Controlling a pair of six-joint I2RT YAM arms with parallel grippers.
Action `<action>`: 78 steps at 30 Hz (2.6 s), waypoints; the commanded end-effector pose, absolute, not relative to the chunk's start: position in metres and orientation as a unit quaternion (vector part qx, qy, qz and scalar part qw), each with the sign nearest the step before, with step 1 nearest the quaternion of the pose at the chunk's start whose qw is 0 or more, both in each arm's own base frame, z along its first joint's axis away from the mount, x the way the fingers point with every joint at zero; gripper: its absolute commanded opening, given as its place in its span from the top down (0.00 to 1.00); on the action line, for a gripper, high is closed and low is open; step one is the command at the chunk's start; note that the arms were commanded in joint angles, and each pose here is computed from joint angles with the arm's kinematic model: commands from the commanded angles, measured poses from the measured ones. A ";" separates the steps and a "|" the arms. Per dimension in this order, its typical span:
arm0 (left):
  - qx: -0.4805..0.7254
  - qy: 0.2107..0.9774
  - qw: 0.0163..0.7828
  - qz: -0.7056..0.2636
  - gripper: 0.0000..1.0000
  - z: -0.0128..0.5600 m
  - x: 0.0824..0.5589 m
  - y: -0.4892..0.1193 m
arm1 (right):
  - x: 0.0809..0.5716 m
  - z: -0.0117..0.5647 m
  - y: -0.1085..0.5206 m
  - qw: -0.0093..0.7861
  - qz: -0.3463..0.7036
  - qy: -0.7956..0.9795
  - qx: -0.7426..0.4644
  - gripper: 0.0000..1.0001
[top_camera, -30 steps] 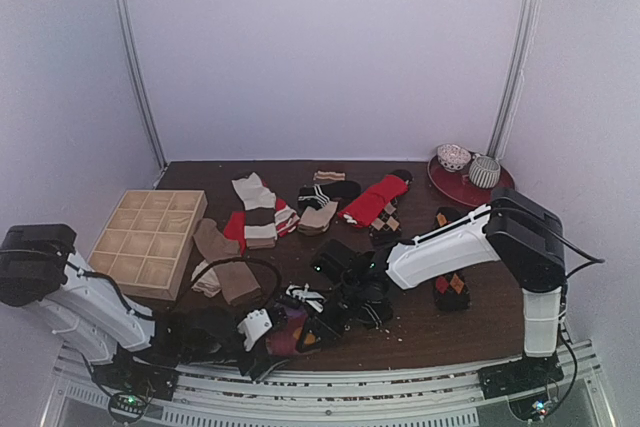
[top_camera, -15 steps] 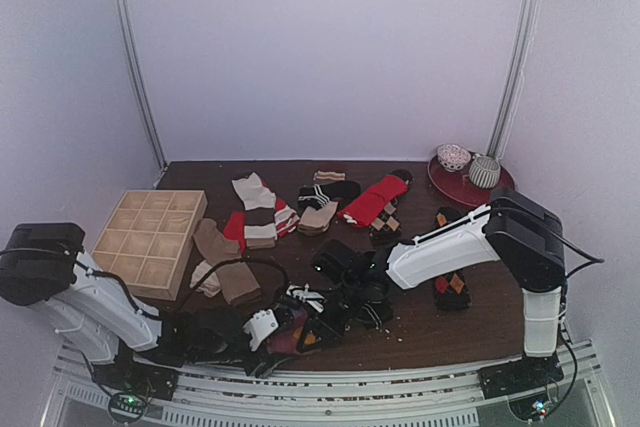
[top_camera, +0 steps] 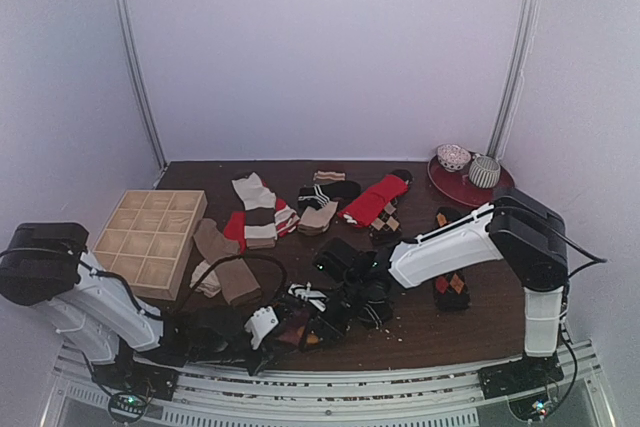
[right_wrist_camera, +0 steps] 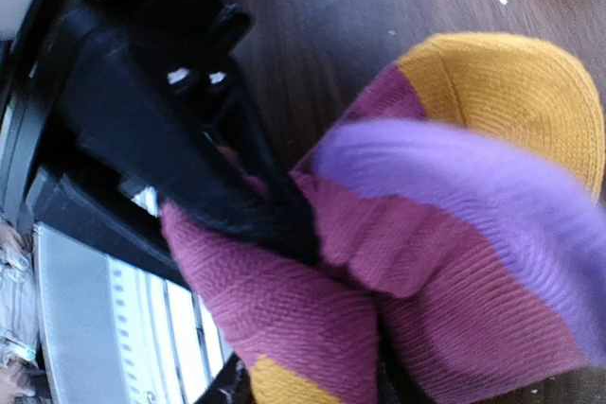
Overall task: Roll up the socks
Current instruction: Roll a pair of socks at the center of the board.
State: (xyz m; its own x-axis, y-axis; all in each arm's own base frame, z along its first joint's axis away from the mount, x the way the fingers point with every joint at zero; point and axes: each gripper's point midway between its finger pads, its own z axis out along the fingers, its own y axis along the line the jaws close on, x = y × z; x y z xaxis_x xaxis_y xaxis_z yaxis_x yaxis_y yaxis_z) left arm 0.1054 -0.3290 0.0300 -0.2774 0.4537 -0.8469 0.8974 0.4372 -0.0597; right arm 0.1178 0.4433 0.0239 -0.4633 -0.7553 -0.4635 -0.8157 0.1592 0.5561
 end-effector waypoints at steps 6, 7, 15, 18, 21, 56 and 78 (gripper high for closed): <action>0.358 0.846 0.276 -0.283 1.00 -0.029 0.100 -0.279 | 0.174 0.040 0.403 0.277 0.265 0.761 -0.523 0.54; 0.354 0.849 0.268 -0.286 1.00 -0.032 0.097 -0.277 | 0.171 0.043 0.393 0.308 0.269 0.746 -0.525 0.54; 0.345 0.861 0.235 -0.289 1.00 -0.047 0.089 -0.271 | 0.137 0.117 0.394 0.485 0.364 0.577 -0.547 0.48; 0.345 0.862 0.233 -0.288 1.00 -0.048 0.089 -0.270 | 0.130 0.113 0.407 0.475 0.371 0.563 -0.566 0.47; 0.344 0.862 0.233 -0.289 1.00 -0.048 0.090 -0.270 | 0.125 0.110 0.419 0.465 0.385 0.551 -0.576 0.47; 0.384 0.838 0.241 -0.303 0.94 -0.042 0.090 -0.286 | 0.103 -0.038 0.418 0.184 0.340 0.702 -0.598 0.94; 0.407 0.745 0.446 -0.286 0.25 0.065 0.123 -0.292 | 0.086 -0.070 0.374 -0.115 0.233 0.840 -0.476 0.95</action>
